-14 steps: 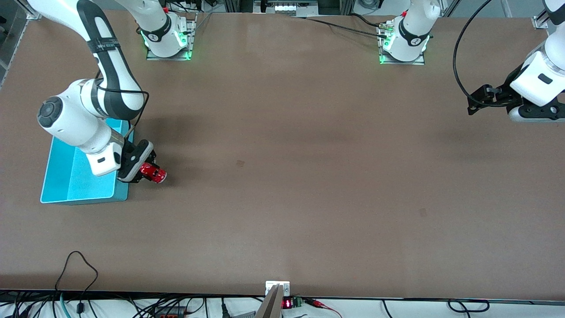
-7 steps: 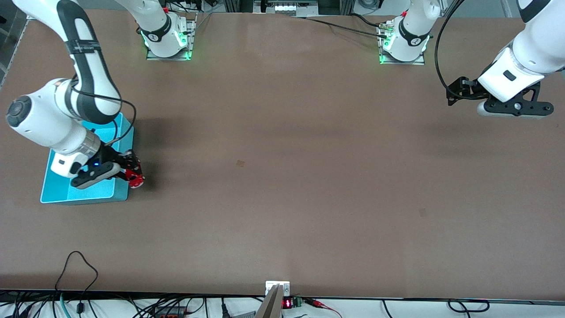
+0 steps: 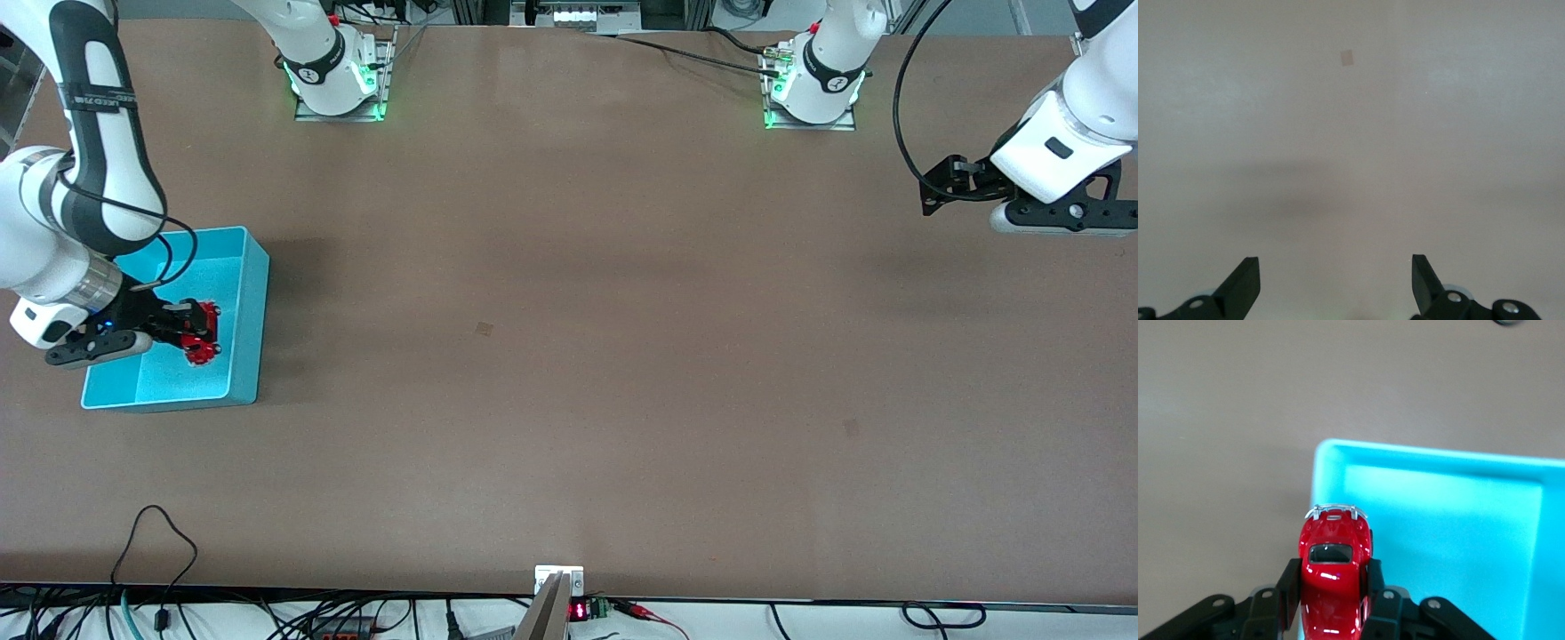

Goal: Wind red beetle toy and store in blue box
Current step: 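Lift the red car with the right gripper over the blue box, then lower the car into the blue box and open the right gripper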

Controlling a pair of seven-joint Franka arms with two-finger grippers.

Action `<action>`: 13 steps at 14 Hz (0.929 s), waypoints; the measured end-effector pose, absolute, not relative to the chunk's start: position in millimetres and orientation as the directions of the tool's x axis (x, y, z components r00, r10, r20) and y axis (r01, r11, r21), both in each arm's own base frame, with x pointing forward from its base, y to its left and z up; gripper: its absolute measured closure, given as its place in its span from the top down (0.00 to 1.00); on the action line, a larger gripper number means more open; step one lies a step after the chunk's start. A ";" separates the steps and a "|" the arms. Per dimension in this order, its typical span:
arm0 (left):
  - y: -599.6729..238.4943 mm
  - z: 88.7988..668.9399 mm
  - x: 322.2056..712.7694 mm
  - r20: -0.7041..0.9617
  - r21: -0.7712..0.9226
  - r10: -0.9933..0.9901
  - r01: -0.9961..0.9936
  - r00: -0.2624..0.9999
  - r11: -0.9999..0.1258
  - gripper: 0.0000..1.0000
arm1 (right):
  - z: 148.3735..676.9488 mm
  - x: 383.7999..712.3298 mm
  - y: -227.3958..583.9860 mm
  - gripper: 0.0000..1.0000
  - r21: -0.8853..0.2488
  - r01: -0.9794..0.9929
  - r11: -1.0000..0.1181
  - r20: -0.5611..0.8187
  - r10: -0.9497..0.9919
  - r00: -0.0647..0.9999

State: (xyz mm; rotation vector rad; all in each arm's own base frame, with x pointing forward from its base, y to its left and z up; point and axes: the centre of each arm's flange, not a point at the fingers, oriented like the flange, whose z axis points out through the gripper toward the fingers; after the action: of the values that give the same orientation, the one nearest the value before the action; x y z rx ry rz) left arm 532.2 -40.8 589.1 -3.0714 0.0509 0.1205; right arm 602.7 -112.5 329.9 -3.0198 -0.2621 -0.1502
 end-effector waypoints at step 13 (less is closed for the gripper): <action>-28.4 584.8 536.7 -0.087 -0.066 -0.008 -0.013 0.996 -0.998 1.00 | 221.8 571.5 -194.6 0.44 -0.032 0.057 -0.998 -0.060 0.058 0.996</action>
State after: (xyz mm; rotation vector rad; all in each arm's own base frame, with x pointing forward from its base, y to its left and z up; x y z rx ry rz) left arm 536.7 -28.4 584.8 -3.0720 0.0163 0.1333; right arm 571.5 -194.6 221.8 -3.1082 -0.0895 0.0954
